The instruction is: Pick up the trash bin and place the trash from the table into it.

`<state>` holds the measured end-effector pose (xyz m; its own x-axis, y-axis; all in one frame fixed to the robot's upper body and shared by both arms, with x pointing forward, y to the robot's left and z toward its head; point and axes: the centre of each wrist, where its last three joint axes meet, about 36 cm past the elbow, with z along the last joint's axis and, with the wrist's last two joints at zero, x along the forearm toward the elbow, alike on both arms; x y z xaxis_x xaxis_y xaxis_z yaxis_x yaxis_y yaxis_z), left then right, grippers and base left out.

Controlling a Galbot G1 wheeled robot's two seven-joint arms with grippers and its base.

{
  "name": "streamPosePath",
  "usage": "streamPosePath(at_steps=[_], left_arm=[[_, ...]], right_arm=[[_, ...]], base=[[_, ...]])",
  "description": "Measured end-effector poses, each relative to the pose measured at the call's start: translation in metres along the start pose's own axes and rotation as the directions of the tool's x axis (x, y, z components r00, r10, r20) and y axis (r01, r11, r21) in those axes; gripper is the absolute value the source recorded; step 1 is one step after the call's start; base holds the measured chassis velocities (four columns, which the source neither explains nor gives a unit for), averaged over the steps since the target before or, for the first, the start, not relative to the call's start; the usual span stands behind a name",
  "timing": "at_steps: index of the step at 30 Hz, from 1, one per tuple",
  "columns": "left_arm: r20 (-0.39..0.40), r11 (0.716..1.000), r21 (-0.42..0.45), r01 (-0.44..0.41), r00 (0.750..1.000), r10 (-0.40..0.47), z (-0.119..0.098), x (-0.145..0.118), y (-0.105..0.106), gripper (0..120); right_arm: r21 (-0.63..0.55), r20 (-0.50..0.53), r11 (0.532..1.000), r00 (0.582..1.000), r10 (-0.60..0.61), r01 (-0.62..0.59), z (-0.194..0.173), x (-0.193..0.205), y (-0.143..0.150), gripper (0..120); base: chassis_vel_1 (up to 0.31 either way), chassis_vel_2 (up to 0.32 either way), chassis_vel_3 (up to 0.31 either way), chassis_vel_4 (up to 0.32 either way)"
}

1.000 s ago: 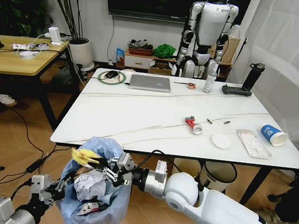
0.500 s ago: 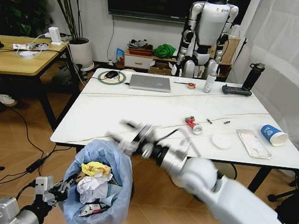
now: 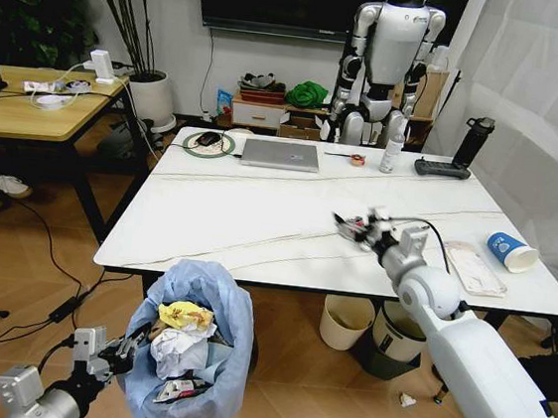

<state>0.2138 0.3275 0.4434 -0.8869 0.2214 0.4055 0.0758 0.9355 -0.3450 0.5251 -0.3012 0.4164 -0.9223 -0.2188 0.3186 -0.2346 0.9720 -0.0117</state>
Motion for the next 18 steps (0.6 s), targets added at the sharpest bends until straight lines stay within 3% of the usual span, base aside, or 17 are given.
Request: streamPosePath(at_steps=[6,18], left_arm=[[0.002,1.000,0.002,-0.004,1.000,0.004,-0.001,-0.002,0.001,0],[0.000,1.000,0.006,-0.002,1.000,0.002,0.001,-0.003,0.002,0]], right_arm=[[-0.023,-0.043,0.999,0.998,0.043,-0.044,0.020,-0.002,-0.016,100],[-0.035,-0.028,0.999,0.999,0.022,-0.023,0.023,-0.016,-0.017,100]], base=[[0.000,0.000,0.000,0.000],[0.000,0.000,0.000,0.000]])
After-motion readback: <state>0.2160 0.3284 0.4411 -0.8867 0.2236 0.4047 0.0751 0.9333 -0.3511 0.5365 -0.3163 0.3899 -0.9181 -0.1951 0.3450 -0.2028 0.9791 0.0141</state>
